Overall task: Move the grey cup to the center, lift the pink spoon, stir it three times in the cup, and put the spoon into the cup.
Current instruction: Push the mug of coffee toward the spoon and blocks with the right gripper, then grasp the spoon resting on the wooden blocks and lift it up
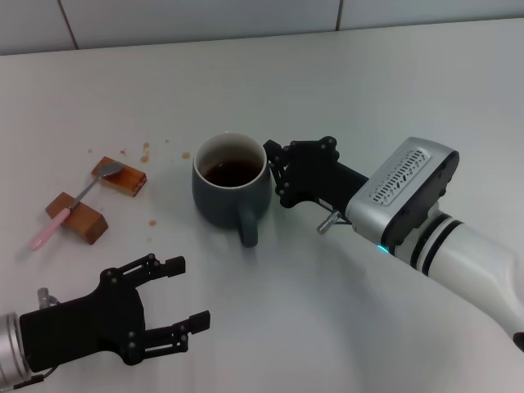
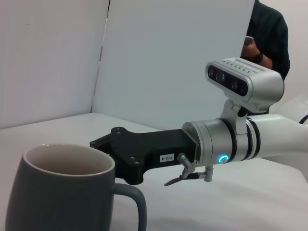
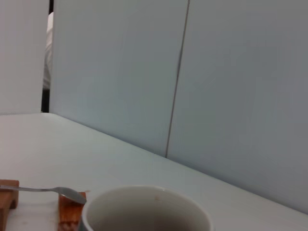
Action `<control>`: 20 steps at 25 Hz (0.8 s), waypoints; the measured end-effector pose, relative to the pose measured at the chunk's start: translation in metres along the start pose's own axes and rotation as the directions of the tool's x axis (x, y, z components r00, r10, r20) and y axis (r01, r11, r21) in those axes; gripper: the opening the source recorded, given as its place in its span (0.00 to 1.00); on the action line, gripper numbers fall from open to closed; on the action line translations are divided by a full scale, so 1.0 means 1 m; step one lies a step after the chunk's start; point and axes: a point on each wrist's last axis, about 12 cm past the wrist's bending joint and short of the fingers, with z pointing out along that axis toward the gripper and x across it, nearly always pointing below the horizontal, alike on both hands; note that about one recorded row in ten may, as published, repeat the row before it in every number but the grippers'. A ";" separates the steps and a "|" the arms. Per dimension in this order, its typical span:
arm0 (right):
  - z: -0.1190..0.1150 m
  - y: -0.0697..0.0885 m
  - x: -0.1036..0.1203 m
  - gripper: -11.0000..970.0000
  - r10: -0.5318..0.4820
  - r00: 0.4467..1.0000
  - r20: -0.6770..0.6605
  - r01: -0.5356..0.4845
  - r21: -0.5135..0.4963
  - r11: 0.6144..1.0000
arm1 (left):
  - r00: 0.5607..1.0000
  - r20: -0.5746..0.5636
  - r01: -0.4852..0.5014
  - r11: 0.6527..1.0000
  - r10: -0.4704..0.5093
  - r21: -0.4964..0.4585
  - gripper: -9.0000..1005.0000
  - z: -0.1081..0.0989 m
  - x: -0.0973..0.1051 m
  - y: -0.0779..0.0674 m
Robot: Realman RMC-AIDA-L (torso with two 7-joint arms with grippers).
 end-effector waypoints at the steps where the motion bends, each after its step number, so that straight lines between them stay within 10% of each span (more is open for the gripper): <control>1: -0.001 0.000 0.000 0.02 0.005 1.000 0.003 -0.005 0.005 1.000 | 1.000 0.000 0.000 1.000 0.000 0.000 0.86 0.000 0.000 0.000; 11: -0.067 -0.016 0.007 0.03 0.004 0.960 0.281 -0.059 0.186 0.981 | 1.000 -0.003 0.001 1.000 -0.001 -0.006 0.85 -0.002 0.001 -0.001; 20: -0.123 0.026 0.014 0.03 -0.087 0.893 0.441 0.151 -0.111 0.982 | 1.000 -0.002 -0.006 1.000 0.006 -0.007 0.85 -0.001 0.000 0.001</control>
